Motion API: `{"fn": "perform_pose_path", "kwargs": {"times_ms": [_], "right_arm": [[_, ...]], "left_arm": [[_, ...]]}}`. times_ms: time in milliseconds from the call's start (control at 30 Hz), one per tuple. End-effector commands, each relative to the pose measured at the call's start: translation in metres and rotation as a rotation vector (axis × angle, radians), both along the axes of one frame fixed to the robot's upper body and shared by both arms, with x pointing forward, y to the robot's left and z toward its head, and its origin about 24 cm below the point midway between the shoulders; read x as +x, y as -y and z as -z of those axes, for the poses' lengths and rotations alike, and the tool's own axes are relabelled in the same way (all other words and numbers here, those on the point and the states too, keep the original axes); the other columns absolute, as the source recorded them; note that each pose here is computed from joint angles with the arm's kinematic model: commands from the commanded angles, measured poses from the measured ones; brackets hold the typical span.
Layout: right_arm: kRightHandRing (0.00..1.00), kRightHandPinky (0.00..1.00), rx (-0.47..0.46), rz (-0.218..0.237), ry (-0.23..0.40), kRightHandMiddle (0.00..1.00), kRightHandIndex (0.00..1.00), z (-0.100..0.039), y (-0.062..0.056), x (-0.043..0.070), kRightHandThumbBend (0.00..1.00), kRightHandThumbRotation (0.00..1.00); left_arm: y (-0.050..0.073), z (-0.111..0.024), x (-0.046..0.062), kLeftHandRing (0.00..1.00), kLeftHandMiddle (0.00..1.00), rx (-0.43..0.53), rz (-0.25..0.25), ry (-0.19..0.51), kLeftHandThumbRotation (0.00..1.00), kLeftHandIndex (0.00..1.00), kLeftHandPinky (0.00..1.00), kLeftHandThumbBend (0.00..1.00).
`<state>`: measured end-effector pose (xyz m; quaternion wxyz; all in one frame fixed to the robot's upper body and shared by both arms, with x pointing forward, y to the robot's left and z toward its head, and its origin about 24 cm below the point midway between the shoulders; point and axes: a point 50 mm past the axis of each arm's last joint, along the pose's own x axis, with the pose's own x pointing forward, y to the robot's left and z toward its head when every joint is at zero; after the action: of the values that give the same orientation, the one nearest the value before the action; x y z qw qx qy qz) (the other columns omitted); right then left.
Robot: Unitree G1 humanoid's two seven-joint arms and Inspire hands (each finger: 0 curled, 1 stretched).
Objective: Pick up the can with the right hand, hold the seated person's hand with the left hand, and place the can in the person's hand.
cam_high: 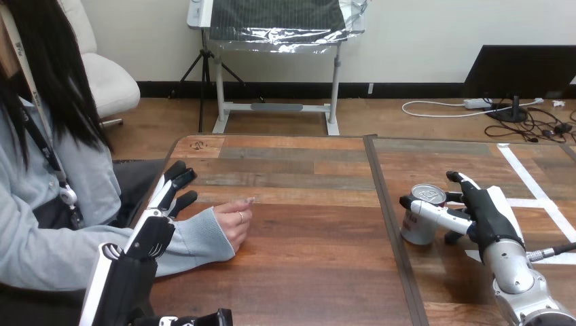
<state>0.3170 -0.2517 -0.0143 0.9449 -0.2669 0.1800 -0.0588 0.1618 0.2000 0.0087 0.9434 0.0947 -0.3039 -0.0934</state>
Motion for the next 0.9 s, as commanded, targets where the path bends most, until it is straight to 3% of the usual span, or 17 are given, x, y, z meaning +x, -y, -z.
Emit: {"fn": "perform_pose_path", "kwargs": {"times_ms": [0,400,500,700,867], "right_arm": [[0.62,0.47,0.010,-0.040,0.113,0.79,0.94,-0.0296,-0.0093,0.0241,1.00,0.48],[0.72,0.57,0.004,-0.035,0.118,0.83,0.94,-0.0306,-0.0103,0.0252,1.00,0.48],[0.70,0.56,0.007,-0.033,0.124,0.82,0.94,-0.0308,-0.0112,0.0253,1.00,0.47],[0.53,0.40,0.025,-0.034,0.147,0.81,0.93,-0.0317,-0.0142,0.0259,1.00,0.44],[0.59,0.43,0.033,-0.032,0.155,0.84,0.92,-0.0322,-0.0171,0.0269,1.00,0.39]], "left_arm": [[0.0026,-0.0133,0.0138,0.96,0.97,0.009,0.017,0.092,0.53,0.91,0.87,1.00],[0.0034,-0.0140,0.0151,0.95,0.96,0.019,0.020,0.107,0.53,0.91,0.85,1.00],[0.0037,-0.0138,0.0151,0.94,0.96,0.014,0.019,0.105,0.53,0.92,0.85,1.00],[0.0044,-0.0136,0.0148,0.95,0.97,0.006,0.026,0.096,0.51,0.91,0.85,1.00],[0.0048,-0.0137,0.0149,0.95,0.97,0.002,0.025,0.099,0.51,0.91,0.85,1.00]]}}
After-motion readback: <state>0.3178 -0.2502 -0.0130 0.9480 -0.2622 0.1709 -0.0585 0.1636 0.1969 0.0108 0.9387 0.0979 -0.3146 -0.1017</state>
